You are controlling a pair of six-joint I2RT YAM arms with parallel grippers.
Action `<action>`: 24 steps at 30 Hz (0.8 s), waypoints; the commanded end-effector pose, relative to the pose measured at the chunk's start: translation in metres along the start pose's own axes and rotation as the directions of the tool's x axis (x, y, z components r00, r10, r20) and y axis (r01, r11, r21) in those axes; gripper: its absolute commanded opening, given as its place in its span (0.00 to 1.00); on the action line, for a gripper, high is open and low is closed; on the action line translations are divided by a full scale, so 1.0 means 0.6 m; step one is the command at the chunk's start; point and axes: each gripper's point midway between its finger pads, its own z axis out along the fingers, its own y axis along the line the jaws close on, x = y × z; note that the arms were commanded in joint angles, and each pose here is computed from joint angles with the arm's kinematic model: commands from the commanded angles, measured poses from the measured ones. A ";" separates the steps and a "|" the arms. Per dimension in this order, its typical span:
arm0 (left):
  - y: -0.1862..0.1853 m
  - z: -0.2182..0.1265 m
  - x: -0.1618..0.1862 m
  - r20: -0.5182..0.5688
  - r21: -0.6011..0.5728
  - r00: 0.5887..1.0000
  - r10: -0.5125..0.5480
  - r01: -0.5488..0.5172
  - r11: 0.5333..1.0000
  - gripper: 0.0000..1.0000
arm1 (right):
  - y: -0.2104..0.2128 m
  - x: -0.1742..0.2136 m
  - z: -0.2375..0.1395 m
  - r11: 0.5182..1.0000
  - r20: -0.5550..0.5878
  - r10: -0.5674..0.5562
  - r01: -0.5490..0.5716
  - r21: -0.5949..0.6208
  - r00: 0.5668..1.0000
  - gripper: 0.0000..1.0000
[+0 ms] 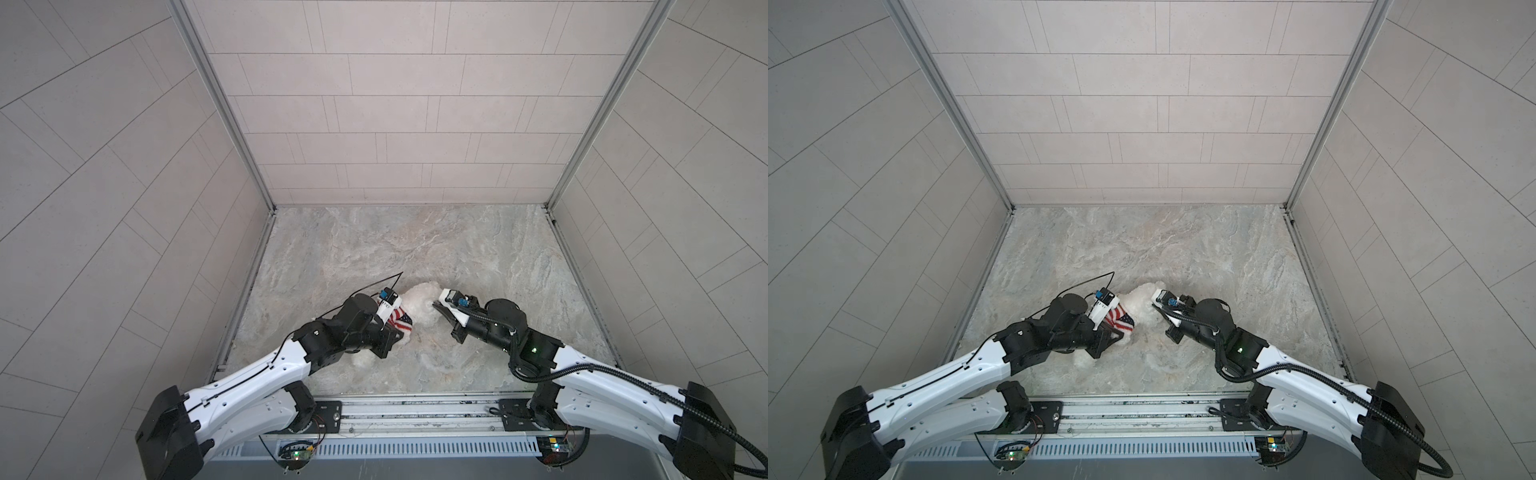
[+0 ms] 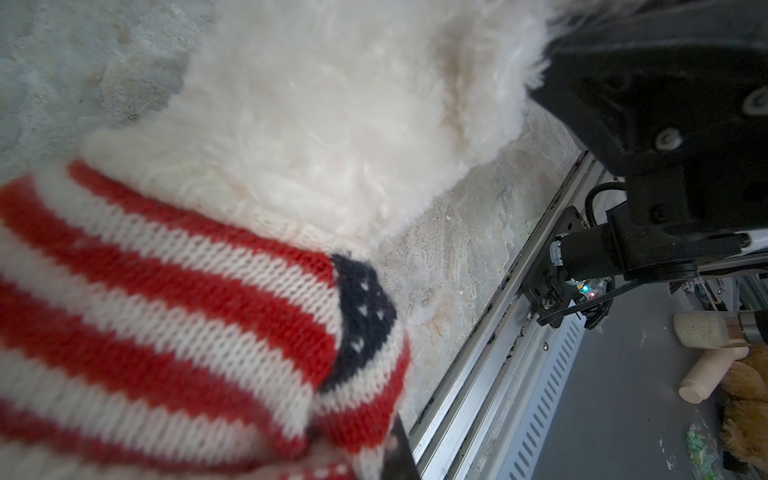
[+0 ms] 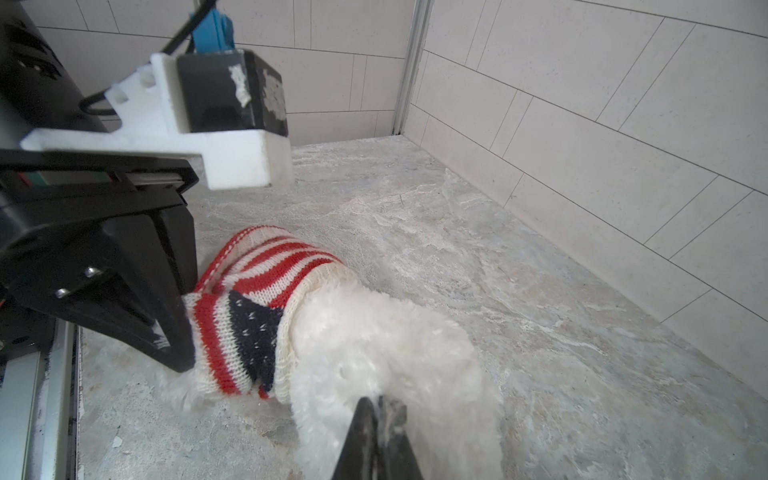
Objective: Dress the teddy bear
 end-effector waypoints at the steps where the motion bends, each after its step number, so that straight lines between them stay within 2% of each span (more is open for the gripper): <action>1: -0.021 -0.019 -0.036 0.075 0.031 0.996 0.045 -0.047 0.998 0.00 | 0.007 -0.013 -0.006 0.998 0.008 -0.056 0.056 -0.012 0.998 0.19; 3: -0.022 -0.020 -0.032 0.069 0.037 0.997 0.044 -0.046 0.998 0.00 | 0.005 -0.010 -0.009 0.997 0.004 -0.079 0.079 -0.003 0.997 0.35; 5: -0.024 -0.021 -0.029 0.063 0.044 0.997 0.043 -0.046 0.998 0.00 | -0.001 -0.006 -0.011 0.996 0.005 -0.085 0.085 0.022 0.996 0.42; 11: -0.029 -0.027 -0.028 0.068 0.059 0.997 0.044 -0.048 0.997 0.00 | -0.007 -0.012 -0.007 0.991 0.004 -0.127 0.126 0.040 0.992 0.45; 17: -0.031 -0.030 -0.029 0.077 0.062 0.996 0.047 -0.052 0.997 0.00 | -0.011 -0.010 0.011 0.985 -0.017 -0.165 0.165 0.045 0.986 0.41; 19: -0.033 -0.031 -0.031 0.081 0.064 0.995 0.049 -0.055 0.996 0.00 | -0.008 -0.014 0.015 0.985 -0.008 -0.171 0.171 0.037 0.985 0.35; 24: -0.031 -0.031 -0.030 0.080 0.059 0.996 0.047 -0.052 0.997 0.00 | -0.006 -0.020 0.016 0.985 0.010 -0.170 0.170 0.030 0.985 0.12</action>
